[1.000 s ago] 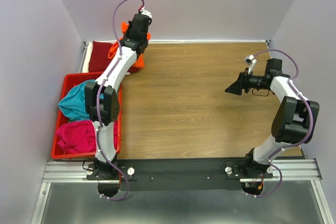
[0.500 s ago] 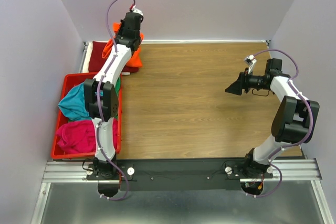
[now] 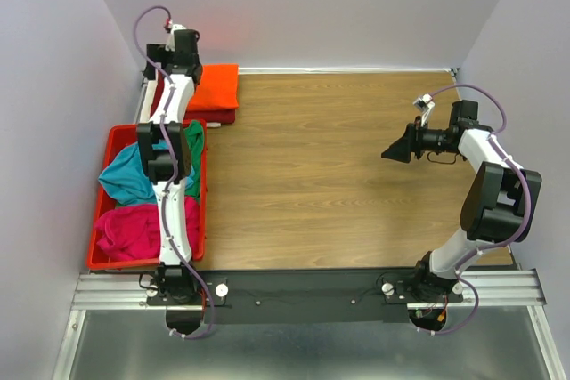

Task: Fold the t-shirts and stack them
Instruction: Neatly place the folded tshirt to the corner

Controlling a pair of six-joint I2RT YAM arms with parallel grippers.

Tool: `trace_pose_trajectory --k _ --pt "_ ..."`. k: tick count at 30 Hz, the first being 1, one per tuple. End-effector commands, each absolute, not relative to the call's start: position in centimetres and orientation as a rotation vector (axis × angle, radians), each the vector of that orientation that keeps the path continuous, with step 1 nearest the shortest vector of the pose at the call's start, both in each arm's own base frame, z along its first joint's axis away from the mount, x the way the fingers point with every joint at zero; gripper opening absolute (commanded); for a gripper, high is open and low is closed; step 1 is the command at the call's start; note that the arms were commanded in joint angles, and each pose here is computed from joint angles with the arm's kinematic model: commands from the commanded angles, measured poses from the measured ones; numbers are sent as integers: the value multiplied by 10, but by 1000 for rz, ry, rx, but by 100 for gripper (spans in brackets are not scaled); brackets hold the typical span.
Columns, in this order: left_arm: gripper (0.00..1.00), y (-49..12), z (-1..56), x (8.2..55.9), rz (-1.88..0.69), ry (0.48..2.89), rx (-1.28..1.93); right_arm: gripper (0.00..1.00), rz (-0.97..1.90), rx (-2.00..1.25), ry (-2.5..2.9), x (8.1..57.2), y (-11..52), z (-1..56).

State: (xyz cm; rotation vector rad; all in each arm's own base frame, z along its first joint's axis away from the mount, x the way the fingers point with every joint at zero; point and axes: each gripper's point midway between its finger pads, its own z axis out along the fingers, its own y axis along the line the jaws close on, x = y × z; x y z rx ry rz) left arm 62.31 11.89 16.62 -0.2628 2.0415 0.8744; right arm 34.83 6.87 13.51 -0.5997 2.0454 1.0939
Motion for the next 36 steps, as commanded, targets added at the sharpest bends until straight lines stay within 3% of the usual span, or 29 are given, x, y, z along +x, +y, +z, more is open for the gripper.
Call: trace_pose_trajectory --k 1,5,8,14,16,20,25,29,36 --pt "98 116 302 610 742 1739 -492 76 1130 -608 2011 350 69 142" --pt "98 99 368 586 560 1669 -472 76 1105 -623 2019 350 67 143" --pt "98 61 385 579 340 1696 -284 76 1075 -635 2026 349 65 143" --pt "88 -13 367 547 -57 1757 20 76 1055 -643 2040 350 63 138" --pt "84 -19 343 540 -176 1794 59 76 1059 -642 2043 349 63 137" --pt "57 -46 318 541 -578 1790 130 75 1058 -641 2050 349 62 134" --pt "36 -57 255 567 -918 1855 130 75 1054 -644 2057 349 61 132" --pt "30 -56 210 585 -991 1947 52 75 1066 -638 2070 349 61 126" --pt "26 -26 110 595 -815 2203 -133 74 1076 -635 2078 349 61 123"
